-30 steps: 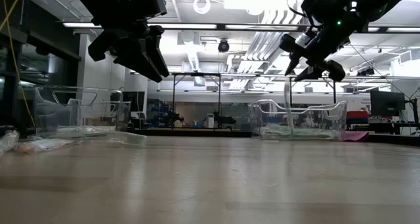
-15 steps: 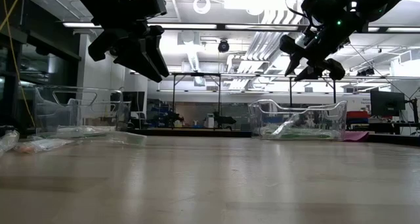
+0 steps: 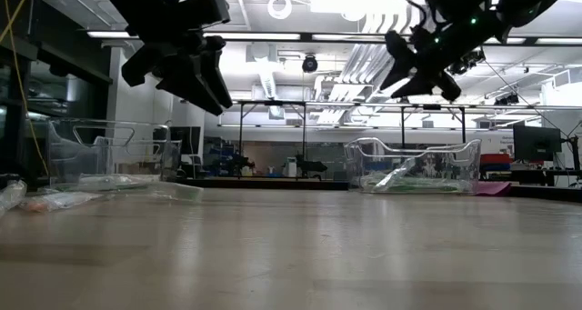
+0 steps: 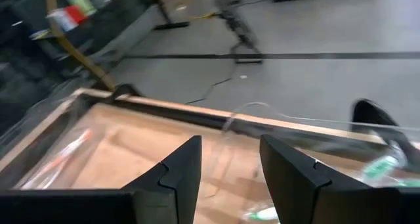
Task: Pick & Place Toothbrushes
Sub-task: Put the green toothbrush into the top right transparent bin
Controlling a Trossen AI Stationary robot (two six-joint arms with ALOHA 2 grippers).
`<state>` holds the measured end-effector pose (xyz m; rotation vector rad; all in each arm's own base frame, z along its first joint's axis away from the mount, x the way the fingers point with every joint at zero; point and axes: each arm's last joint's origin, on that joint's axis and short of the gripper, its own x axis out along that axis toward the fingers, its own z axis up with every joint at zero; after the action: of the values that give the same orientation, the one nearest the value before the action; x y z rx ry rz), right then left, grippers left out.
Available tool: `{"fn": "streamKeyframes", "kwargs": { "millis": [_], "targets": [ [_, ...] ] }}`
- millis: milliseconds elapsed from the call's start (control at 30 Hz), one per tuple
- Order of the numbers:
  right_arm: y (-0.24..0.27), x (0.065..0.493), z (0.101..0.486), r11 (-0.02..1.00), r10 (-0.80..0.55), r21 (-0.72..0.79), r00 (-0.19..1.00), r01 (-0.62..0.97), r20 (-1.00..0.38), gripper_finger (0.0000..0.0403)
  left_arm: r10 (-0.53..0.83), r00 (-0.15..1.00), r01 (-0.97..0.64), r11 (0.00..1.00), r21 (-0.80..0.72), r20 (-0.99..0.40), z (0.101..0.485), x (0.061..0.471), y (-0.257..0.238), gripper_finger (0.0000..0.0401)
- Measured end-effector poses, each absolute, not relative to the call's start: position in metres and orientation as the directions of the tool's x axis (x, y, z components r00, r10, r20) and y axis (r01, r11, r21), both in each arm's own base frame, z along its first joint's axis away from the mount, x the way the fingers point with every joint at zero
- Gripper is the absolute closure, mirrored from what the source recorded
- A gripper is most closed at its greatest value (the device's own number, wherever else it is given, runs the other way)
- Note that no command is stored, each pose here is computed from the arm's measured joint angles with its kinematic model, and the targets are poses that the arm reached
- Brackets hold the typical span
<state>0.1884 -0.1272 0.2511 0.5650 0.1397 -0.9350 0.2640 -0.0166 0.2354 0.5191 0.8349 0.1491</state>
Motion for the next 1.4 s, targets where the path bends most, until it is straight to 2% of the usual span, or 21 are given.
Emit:
{"fn": "streamKeyframes", "kwargs": {
  "millis": [300, 467, 667, 833, 933, 1167, 1400],
  "targets": [
    [-0.104, 0.185, 0.261, 0.653, -0.543, 0.385, 0.758, 0.652, -0.361, 0.0255, 0.365, 0.589, 0.076, 0.863, 0.500, -0.720, 0.229, 0.256, -0.015, 0.0238],
    [-0.079, 0.180, 0.267, 0.721, -0.448, 0.388, 0.814, 0.574, -0.370, 0.0255, 0.384, 0.525, 0.080, 0.866, 0.494, -0.759, 0.224, 0.250, -0.014, 0.0238],
    [-0.047, 0.173, 0.268, 0.792, -0.317, 0.378, 0.852, 0.480, -0.417, 0.0255, 0.323, 0.465, 0.260, 0.840, 0.477, -0.824, 0.194, 0.235, -0.017, 0.0238],
    [-0.027, 0.173, 0.267, 0.836, -0.227, 0.369, 0.869, 0.406, -0.440, 0.0255, 0.320, 0.420, 0.289, 0.840, 0.459, -0.849, 0.175, 0.224, -0.016, 0.0238],
    [-0.019, 0.175, 0.267, 0.851, -0.214, 0.356, 0.873, 0.387, -0.438, 0.0255, 0.309, 0.427, 0.285, 0.845, 0.451, -0.850, 0.175, 0.225, -0.016, 0.0238],
    [-0.008, 0.177, 0.267, 0.857, -0.241, 0.326, 0.869, 0.400, -0.432, 0.0255, 0.186, 0.493, 0.324, 0.867, 0.378, -0.850, 0.177, 0.231, -0.020, 0.0238],
    [0.000, 0.179, 0.265, 0.852, -0.271, 0.308, 0.861, 0.422, -0.430, 0.0255, 0.168, 0.492, 0.300, 0.888, 0.348, -0.854, 0.177, 0.231, -0.021, 0.0238]
  ]
}}
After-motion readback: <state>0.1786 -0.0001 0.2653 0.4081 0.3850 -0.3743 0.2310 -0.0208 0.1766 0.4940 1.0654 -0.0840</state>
